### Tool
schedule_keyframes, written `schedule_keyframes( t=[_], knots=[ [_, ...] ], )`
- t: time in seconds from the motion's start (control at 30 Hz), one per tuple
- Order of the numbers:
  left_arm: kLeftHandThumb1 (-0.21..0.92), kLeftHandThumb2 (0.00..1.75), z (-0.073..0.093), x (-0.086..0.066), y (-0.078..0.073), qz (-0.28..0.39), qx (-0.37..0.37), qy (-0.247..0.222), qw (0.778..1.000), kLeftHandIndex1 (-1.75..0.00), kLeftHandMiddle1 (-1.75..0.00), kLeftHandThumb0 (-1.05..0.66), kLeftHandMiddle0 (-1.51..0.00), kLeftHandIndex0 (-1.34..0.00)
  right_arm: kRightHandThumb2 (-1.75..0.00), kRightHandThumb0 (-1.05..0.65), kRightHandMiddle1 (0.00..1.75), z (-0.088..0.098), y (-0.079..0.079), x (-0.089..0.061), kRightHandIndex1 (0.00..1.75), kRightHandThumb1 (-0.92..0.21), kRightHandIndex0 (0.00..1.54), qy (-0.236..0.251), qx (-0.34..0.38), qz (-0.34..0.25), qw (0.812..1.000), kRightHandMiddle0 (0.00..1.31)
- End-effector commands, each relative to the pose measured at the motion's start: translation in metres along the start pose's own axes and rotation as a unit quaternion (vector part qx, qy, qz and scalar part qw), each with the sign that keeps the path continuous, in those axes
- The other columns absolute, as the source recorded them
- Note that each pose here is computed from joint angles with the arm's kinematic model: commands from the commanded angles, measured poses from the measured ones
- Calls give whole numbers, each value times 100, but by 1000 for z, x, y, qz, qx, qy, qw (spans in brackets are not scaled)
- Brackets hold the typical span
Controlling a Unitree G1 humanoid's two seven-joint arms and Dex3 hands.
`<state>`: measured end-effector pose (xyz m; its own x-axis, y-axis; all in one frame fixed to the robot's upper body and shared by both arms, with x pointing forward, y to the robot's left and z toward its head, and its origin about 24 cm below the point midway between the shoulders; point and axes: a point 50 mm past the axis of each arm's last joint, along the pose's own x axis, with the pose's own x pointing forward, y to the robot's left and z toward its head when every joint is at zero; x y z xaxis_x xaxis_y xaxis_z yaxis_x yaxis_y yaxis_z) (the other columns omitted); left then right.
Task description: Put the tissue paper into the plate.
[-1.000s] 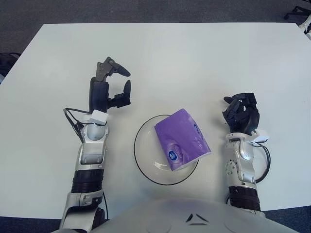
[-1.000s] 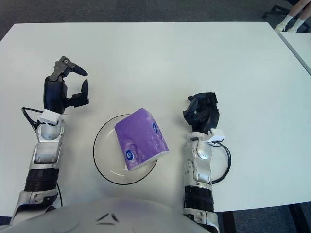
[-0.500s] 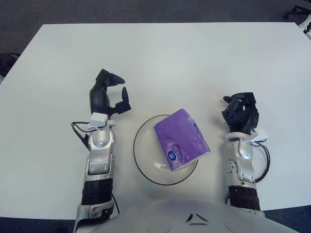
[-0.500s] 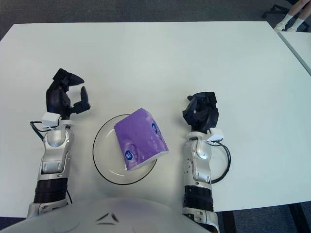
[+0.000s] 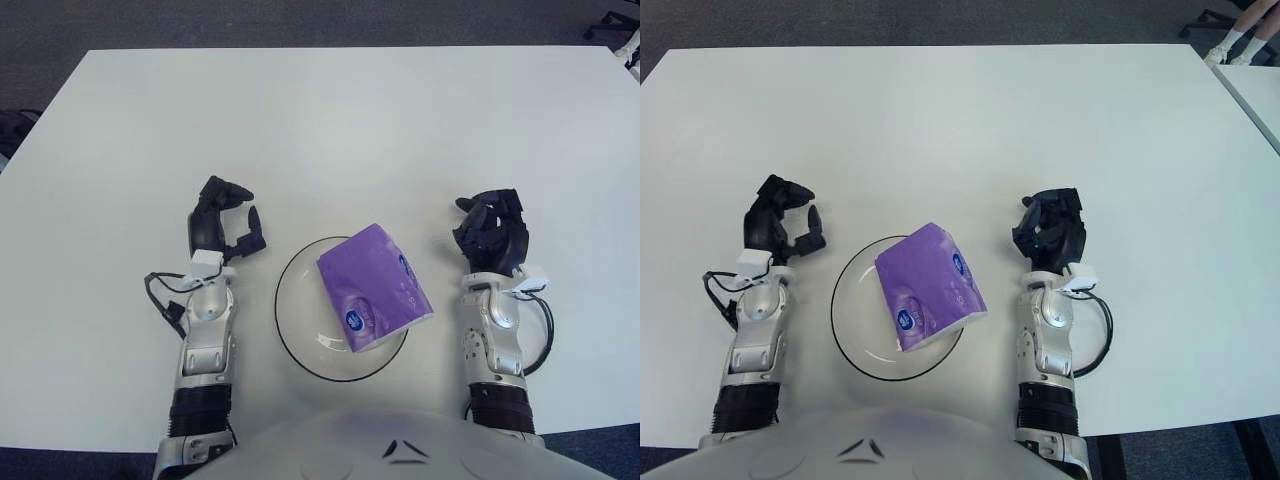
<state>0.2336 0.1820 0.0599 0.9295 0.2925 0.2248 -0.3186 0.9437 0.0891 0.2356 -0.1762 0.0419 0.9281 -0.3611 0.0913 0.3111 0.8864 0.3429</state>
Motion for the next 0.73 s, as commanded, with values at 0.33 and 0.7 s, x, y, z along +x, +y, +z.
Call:
schedule_keyframes(
  t=[0.33, 0.7],
  knots=[
    [35, 128, -22, -20, 2, -13, -8, 40, 999, -175, -175, -47, -121, -58, -99, -40, 175, -44, -11, -22, 152, -58, 71, 124, -4, -28, 992, 41],
    [38, 125, -29, -30, -1, -26, -9, 54, 998, -175, -175, -46, -121, -56, -100, -40, 175, -45, -11, -21, 151, -58, 72, 122, -10, -21, 992, 41]
  ],
)
